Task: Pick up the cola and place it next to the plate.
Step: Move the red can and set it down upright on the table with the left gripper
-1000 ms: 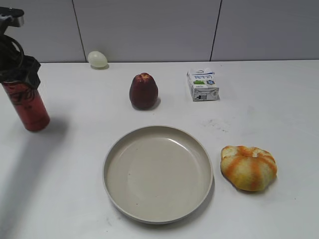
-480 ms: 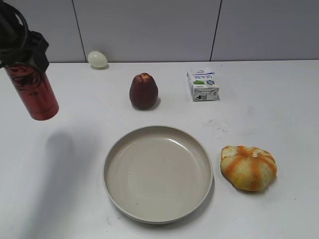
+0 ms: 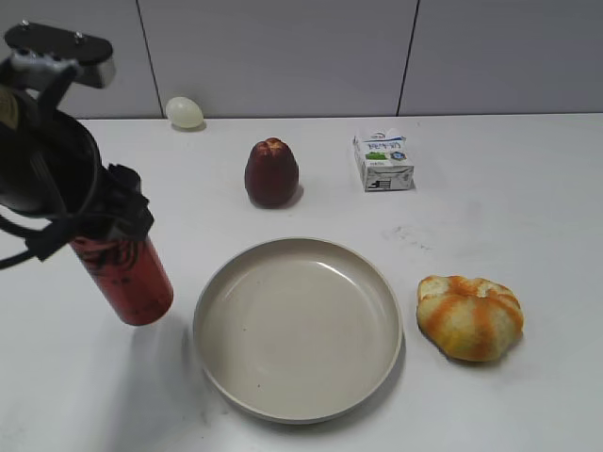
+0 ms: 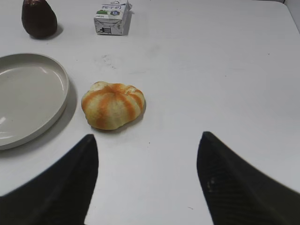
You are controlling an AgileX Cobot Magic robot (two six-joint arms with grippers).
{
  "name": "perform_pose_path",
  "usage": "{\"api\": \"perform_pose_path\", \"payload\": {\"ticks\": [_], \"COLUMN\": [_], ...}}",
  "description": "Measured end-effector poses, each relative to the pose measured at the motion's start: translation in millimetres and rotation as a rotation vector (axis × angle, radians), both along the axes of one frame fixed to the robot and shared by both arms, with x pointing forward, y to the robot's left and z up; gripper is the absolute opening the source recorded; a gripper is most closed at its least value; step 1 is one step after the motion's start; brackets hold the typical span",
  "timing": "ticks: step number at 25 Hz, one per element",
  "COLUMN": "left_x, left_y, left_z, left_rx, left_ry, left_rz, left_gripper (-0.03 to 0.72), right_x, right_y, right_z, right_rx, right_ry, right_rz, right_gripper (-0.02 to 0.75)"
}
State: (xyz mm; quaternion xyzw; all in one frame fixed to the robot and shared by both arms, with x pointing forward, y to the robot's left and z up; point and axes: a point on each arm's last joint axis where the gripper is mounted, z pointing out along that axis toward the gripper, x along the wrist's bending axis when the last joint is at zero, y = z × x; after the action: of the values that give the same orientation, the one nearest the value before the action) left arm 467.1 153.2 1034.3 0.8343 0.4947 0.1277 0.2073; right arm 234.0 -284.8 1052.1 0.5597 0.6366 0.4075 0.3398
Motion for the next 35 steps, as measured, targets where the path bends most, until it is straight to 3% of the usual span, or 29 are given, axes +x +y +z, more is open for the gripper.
{"api": "perform_pose_path", "payload": {"ticks": [6, 16, 20, 23, 27, 31, 35], "left_x": [-12, -9, -8, -9, -14, -13, -3], "left_y": [-7, -10, -11, -10, -6, 8, 37], "left_z": [-24, -39, -39, -37, -14, 31, 64], "left_rx": [-0.014, 0.010, 0.007, 0.001, -0.039, -0.084, -0.054], "left_ry": [-0.004, 0.033, 0.029, 0.024, -0.027, -0.138, -0.213], "left_rz": [-0.045, -0.046, -0.047, -0.045, -0.042, -0.009, 0.038], "left_gripper": [0.514, 0.514, 0.636, 0.649, 0.644, 0.630, 0.612], "right_x": [0, 0, 0, 0, 0, 0, 0], "right_y": [0, 0, 0, 0, 0, 0, 0], "right_z": [0, 0, 0, 0, 0, 0, 0], "right_rx": [0.000, 0.000, 0.000, 0.000, 0.000, 0.000, 0.000], "right_ry": [0.000, 0.000, 0.000, 0.000, 0.000, 0.000, 0.000], "right_rz": [0.000, 0.000, 0.000, 0.000, 0.000, 0.000, 0.000], "right_gripper": [0.531, 0.531, 0.531, 0.531, 0.531, 0.531, 0.531]}}
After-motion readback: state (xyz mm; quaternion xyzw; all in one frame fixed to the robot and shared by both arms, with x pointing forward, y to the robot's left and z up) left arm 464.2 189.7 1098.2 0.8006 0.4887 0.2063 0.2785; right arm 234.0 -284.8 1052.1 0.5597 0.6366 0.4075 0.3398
